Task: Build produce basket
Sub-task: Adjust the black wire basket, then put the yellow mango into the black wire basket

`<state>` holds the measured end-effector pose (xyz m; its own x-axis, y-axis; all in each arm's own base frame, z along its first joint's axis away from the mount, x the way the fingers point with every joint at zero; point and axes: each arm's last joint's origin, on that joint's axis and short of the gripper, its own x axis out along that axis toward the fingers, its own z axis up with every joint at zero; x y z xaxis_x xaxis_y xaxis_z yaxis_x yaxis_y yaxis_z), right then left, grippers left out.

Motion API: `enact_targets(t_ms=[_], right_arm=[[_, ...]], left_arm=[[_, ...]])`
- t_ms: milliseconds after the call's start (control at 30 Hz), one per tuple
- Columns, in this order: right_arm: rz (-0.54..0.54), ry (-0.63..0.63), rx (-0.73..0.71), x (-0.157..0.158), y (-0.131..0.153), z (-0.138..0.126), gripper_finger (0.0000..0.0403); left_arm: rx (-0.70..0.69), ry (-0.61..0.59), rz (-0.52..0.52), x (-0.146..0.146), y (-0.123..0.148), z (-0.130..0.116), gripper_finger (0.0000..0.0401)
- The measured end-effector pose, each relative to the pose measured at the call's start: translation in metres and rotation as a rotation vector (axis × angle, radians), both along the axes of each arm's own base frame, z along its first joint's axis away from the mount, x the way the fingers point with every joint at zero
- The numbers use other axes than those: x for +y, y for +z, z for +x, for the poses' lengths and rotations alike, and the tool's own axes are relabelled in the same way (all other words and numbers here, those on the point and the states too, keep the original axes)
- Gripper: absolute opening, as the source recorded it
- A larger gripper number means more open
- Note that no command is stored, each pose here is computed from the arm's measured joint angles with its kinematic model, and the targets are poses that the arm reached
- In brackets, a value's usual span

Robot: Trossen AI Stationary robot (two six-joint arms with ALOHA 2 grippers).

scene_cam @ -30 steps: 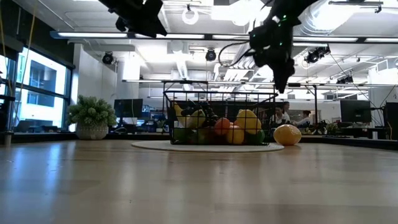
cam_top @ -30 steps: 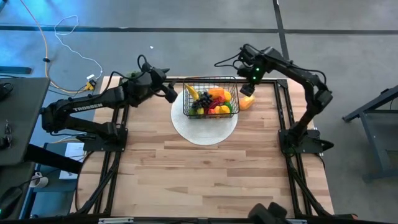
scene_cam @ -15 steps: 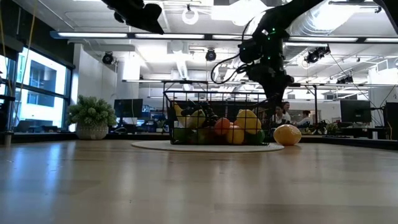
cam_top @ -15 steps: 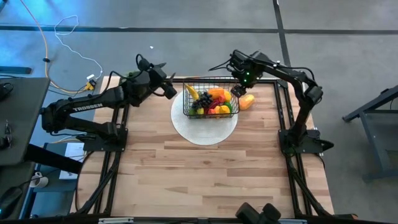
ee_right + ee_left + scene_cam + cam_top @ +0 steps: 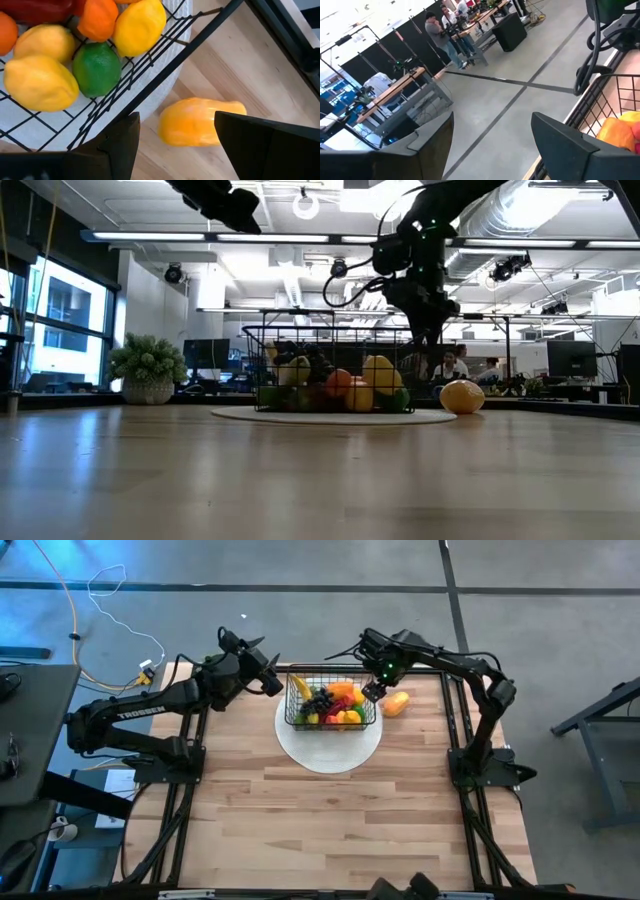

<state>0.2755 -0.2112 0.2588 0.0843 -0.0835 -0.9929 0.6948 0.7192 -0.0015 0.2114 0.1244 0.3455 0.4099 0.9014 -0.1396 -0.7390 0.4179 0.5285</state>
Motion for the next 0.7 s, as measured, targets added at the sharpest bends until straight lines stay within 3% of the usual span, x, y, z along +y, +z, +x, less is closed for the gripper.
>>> enact_targets(t_ms=[300,500,700], right_arm=[[0.009,-0.008,-0.016,0.0,0.0,0.001,0.0238],[0.06,-0.051,0.046,0.002,0.007,-0.008,0.0238],[0.05,-0.026,0.041,0.005,0.021,-0.012,0.0238]], left_arm=[[0.026,0.014,0.013,0.0,0.0,-0.001,0.0254],[0.052,0.044,0.028,0.001,0.0,-0.001,0.0254],[-0.009,0.054,0.001,0.001,0.0,-0.001,0.0254]])
